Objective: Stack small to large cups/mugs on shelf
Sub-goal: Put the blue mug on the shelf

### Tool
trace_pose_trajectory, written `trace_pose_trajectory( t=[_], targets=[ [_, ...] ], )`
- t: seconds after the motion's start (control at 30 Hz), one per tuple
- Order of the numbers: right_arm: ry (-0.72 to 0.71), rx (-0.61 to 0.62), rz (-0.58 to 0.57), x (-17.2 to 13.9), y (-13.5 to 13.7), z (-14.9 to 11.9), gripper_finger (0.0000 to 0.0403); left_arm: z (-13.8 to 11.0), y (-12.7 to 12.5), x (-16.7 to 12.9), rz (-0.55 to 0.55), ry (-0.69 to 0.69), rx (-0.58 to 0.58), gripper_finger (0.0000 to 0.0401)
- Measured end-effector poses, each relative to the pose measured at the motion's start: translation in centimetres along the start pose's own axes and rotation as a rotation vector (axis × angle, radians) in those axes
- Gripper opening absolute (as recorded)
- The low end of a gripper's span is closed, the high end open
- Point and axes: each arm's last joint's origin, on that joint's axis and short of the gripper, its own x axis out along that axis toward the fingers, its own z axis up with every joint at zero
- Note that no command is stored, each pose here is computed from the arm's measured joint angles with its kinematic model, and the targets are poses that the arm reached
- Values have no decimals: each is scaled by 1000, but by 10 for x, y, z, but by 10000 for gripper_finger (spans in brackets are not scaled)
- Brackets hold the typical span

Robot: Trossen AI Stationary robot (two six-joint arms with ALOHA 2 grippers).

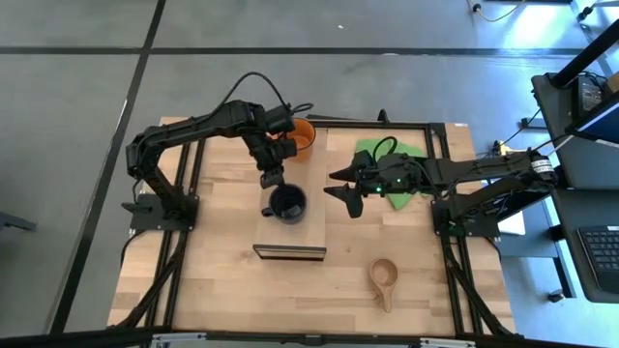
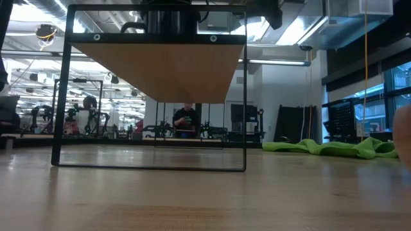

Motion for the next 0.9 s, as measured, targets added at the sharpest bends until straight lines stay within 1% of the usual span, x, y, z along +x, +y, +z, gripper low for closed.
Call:
trace_pose_trajectory(
  t=[0.23,0.37,0.5,0.57,0.63,0.73,0.83,0.9],
  targets=[
    [0,-2,0,0,0,0,263,1,-3,-4,4,-24,16,57],
    [0,-3,0,0,0,0,263,1,-10,-17,14,-66,36,68],
    [-7,1,4,0,0,1,263,-5,-16,-34,67,-79,24,69],
    [2,28,22,0,1,1,263,-14,-19,-42,104,-64,-1,67],
    [38,58,70,0,2,-1,263,-22,-25,-48,153,-67,2,67],
    [76,107,108,2,3,-3,263,-33,-32,-47,212,-61,-17,66],
    [70,174,131,1,8,-3,263,-48,-38,-45,218,-62,-31,66],
    [57,182,152,0,12,-3,263,-59,-41,-40,209,-80,-44,66]
  ],
)
